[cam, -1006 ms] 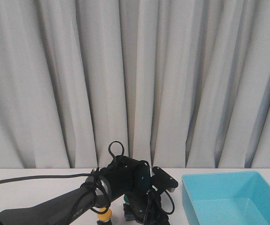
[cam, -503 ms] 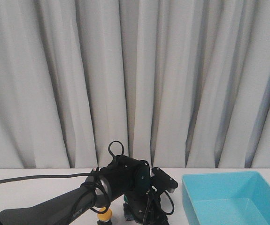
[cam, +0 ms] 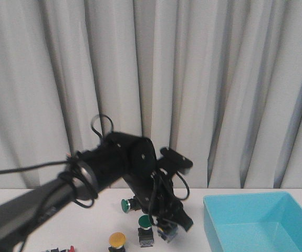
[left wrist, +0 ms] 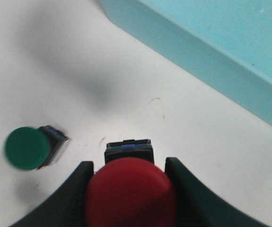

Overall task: Pick red and yellow buttons and place in box
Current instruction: 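Lift the red button with the left gripper toward the right gripper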

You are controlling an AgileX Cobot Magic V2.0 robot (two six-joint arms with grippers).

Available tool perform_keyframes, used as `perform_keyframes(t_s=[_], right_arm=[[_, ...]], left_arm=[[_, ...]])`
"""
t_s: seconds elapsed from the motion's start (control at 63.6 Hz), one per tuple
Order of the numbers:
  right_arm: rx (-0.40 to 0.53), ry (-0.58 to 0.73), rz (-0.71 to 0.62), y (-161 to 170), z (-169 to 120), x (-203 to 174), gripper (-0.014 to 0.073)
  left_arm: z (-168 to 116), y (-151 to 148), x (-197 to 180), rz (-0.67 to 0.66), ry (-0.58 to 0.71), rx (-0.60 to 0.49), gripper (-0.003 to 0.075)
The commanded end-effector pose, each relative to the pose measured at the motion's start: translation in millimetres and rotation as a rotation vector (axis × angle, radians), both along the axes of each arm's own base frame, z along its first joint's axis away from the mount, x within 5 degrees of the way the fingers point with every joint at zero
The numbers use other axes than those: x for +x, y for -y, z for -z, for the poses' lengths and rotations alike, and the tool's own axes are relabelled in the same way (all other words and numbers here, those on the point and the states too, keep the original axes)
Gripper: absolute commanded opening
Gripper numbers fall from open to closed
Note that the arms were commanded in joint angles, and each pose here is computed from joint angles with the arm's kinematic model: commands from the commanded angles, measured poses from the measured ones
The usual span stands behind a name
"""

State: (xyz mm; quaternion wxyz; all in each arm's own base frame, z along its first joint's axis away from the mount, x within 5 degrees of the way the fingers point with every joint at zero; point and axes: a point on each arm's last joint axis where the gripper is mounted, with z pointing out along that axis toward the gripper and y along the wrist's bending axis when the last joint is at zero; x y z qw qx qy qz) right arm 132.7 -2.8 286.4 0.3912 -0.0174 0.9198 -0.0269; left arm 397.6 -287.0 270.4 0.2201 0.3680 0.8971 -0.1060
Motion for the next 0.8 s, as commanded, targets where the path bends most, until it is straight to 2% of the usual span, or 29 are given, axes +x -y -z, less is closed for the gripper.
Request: perform_keyframes(t_s=[0.0, 0.189, 0.377, 0.472, 0.566, 0.786], right_arm=[[-0.007, 0.096, 0.0, 0.8, -14.6, 5.9, 0.0528], [-0.024, 0.096, -0.014, 0.8, -14.6, 5.9, 0.0507], [-0.065, 0.093, -0.052, 0.7, -14.5, 5.9, 0.0499], [-0.093, 0.085, -0.091, -0.3, -14.0, 5.5, 0.0498], [-0.069, 0.087, -0.135, -4.8, -14.0, 5.5, 0.0498], [-0.007, 0.083, -0.327, -21.4, -10.8, 11.7, 0.05]], left_arm=[[-63.8, -13.6, -16.3, -0.018, 0.093, -0.092, 0.0202], [-83.6, -28.6, -35.9, -0.031, 0.142, -0.126, 0.0202], [-88.2, -49.5, -64.2, -0.047, 0.22, -0.174, 0.0202], [-81.2, -63.4, -83.4, -0.058, 0.235, -0.182, 0.0202], [-71.3, -77.3, -102.6, -0.069, 0.247, -0.188, 0.0202], [-43.6, -115.0, -156.3, -0.083, 0.237, -0.177, 0.0202]])
